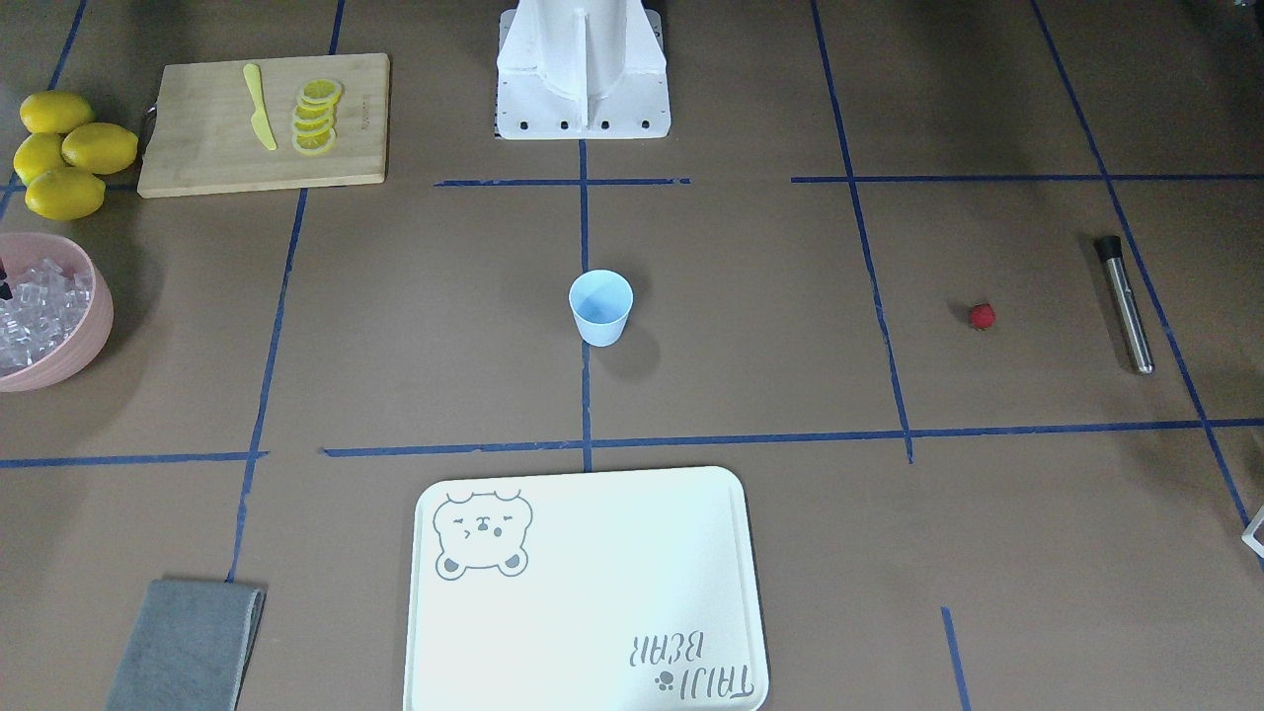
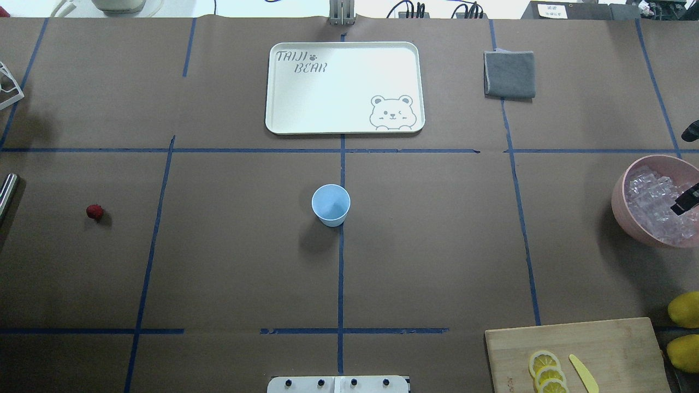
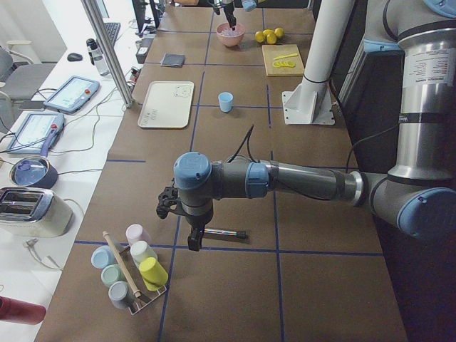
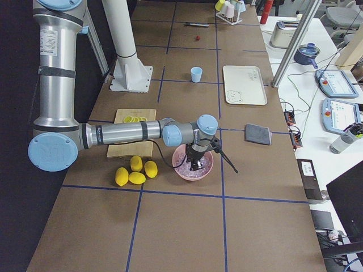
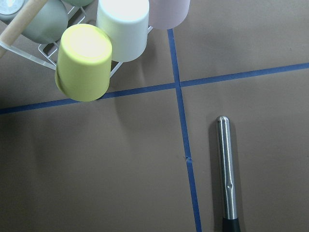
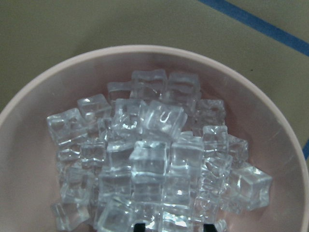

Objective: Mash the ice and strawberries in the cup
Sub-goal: 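Close the right gripper on one ice cube and lift it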

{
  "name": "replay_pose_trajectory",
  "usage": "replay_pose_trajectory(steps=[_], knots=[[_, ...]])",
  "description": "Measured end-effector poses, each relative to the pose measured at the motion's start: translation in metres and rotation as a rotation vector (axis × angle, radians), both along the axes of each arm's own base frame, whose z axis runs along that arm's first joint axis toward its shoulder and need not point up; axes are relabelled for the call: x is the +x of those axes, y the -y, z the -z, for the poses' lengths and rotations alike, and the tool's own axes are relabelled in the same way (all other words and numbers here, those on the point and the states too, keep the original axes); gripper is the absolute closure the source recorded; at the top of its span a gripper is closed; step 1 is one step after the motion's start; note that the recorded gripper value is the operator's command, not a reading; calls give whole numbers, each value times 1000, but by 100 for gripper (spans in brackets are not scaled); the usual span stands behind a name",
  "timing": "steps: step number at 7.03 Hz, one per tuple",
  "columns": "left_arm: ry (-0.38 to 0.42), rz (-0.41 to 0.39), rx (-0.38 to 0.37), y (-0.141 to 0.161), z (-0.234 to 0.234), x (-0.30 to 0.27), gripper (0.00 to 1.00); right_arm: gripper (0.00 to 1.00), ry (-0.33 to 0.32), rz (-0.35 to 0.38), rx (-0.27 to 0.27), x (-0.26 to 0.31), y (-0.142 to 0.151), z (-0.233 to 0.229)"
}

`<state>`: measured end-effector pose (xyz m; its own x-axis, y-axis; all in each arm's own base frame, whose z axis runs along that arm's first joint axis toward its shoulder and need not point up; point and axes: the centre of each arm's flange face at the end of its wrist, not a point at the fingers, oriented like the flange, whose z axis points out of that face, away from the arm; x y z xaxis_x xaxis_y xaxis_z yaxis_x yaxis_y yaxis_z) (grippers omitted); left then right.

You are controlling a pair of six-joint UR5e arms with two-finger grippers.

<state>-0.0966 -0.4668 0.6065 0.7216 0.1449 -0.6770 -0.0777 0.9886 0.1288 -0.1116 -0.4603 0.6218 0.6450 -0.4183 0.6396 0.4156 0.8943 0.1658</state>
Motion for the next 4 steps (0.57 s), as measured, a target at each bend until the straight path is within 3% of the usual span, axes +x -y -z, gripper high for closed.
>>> replay_pose_trajectory(steps=[4], knots=[[0, 2, 5, 0, 3, -1, 0, 49, -12, 0, 0, -1, 4, -4]])
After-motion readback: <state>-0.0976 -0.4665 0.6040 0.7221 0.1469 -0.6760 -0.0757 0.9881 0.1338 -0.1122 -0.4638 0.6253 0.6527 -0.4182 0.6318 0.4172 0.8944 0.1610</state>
